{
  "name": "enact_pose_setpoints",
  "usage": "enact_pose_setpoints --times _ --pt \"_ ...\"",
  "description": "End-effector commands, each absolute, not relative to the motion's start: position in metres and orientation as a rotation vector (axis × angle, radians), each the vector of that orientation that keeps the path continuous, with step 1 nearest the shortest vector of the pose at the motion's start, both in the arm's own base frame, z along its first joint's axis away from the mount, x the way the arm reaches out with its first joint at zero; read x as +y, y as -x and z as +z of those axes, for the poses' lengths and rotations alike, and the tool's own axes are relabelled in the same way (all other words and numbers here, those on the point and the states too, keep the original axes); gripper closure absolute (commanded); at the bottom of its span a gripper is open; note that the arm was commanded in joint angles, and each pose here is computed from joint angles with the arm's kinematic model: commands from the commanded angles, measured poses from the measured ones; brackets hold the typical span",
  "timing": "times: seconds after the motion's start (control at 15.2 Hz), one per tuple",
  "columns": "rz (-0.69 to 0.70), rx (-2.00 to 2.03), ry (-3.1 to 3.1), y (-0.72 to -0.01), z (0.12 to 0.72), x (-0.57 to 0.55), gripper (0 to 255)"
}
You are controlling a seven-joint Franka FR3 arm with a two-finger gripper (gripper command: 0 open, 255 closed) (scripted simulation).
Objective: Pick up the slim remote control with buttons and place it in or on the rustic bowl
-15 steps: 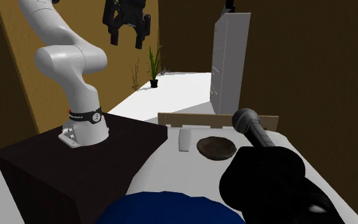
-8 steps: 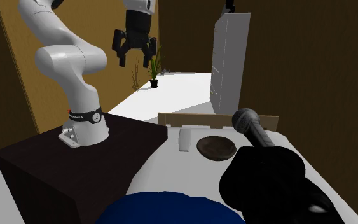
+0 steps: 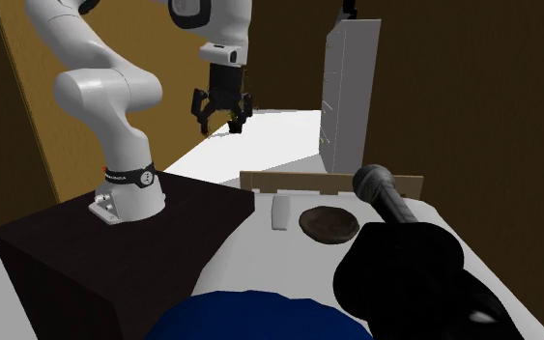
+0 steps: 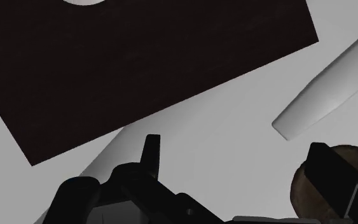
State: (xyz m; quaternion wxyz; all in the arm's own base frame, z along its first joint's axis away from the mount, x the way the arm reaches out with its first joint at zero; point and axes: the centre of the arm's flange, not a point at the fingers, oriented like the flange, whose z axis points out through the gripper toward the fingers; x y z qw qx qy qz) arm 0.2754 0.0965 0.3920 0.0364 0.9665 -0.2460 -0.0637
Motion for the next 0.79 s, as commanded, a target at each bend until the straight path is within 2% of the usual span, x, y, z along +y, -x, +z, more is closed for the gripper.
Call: enact_pose_setpoints --times 0.0,0.73 --pt "-0.176 -0.85 -2.952 -0.275 0.371 0.115 0" --pt "-0.099 -1.313 -2.815 -0.295 0.256 0.193 0"
